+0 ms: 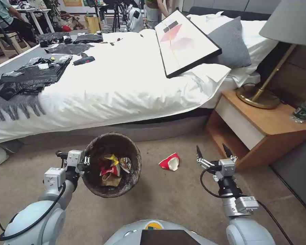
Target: Pick up the trash bin, then pick up the garbage from the floor and place it into the trash bin.
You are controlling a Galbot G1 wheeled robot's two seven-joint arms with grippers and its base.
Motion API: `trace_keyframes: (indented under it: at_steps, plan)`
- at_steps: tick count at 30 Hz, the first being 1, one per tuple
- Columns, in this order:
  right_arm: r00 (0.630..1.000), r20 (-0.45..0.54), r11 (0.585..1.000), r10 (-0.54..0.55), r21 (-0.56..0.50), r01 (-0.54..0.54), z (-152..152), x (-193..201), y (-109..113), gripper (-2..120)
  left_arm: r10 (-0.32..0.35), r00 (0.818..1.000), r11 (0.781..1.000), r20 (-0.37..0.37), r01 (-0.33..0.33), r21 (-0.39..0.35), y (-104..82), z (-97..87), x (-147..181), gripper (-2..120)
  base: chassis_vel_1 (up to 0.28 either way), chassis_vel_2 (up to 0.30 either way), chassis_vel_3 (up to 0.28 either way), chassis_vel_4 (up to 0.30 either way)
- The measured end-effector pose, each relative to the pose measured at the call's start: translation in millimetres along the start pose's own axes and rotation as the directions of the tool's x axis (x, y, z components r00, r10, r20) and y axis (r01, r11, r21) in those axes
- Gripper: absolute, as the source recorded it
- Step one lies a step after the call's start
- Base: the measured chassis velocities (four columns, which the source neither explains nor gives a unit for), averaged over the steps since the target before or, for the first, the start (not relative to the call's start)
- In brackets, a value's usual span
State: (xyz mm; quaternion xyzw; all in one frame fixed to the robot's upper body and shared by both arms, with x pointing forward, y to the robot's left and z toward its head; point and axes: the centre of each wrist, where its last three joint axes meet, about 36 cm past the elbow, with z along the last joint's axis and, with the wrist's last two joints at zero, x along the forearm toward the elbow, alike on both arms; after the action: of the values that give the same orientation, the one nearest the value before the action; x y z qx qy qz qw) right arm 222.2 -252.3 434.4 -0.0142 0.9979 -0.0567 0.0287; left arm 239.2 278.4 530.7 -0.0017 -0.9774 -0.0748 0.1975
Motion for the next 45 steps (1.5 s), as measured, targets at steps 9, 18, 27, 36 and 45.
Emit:
trace_keyframes:
  at_steps: [9, 18, 27, 36, 45]
  plan:
    - [0.989, -0.145, 0.996, -0.02, -0.091, 0.007, 2, -25, 3, 100, 0.0, 1.0, 1.0, -0.01, 0.0, 0.0, 0.4, 1.7, 1, 3, 0.0, 0.0, 0.0, 0.0]
    - [0.973, -0.227, 0.993, -0.051, -0.116, 0.025, 24, -81, 6, 100, 0.003, 0.999, 1.0, -0.039, -0.003, 0.004, 2.7, 3.5, 3, 3, 0.0, 0.0, 0.0, 0.0]
    - [0.926, -0.358, 0.98, -0.121, -0.19, 0.055, 62, -120, 22, 100, -0.003, 0.999, 1.0, -0.051, 0.003, 0.001, 5.2, 4.3, 4, 3, 0.0, 0.0, 0.0, 0.0]
    - [0.867, -0.464, 0.966, -0.184, -0.25, 0.072, 96, -154, 49, 100, -0.003, 0.998, 1.0, -0.057, 0.004, 0.003, 5.7, 4.9, 5, 3, 0.0, 0.0, 0.0, 0.0]
    - [0.796, -0.575, 0.964, -0.189, -0.265, 0.038, 142, -177, 60, 100, -0.004, 0.998, 1.0, -0.059, 0.005, 0.006, 5.0, 5.3, 5, 3, 0.0, 0.0, 0.0, 0.0]
